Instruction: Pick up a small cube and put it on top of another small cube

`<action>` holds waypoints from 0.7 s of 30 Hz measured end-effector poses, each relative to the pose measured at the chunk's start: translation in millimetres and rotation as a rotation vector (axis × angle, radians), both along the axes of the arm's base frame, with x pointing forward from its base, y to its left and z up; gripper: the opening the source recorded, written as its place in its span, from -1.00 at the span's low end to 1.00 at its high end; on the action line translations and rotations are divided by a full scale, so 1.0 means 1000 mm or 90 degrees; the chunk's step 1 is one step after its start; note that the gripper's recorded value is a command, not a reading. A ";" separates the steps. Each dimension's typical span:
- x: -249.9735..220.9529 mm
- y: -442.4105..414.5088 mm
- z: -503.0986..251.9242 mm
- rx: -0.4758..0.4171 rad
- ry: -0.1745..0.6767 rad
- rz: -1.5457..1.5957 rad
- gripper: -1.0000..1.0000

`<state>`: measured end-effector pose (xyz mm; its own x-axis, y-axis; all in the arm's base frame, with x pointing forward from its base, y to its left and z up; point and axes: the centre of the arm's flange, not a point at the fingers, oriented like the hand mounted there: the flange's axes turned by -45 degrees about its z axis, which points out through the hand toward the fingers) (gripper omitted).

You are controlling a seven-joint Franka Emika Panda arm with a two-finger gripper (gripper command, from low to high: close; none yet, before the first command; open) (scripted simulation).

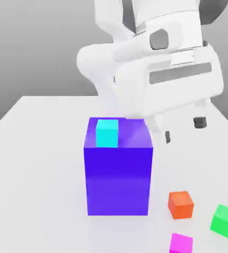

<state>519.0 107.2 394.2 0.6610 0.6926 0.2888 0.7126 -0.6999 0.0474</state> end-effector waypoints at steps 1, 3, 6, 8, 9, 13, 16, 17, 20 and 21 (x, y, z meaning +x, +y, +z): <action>0.001 0.008 -0.018 -0.010 0.011 0.026 0.00; 0.002 0.019 -0.053 -0.032 0.033 0.073 0.00; 0.001 0.028 -0.104 -0.067 0.065 0.139 0.00; -0.003 0.034 -0.138 -0.092 0.085 0.186 0.00; -0.006 0.037 -0.155 -0.105 0.095 0.209 0.00; -0.014 0.043 -0.216 -0.142 0.121 0.275 0.00; -0.015 0.043 -0.259 -0.145 0.124 0.280 -1.00; -0.015 0.043 -0.259 -0.145 0.124 0.280 -1.00; -0.015 0.043 -0.259 -0.145 0.124 0.280 -1.00; -0.015 0.043 -0.259 -0.145 0.125 0.280 -1.00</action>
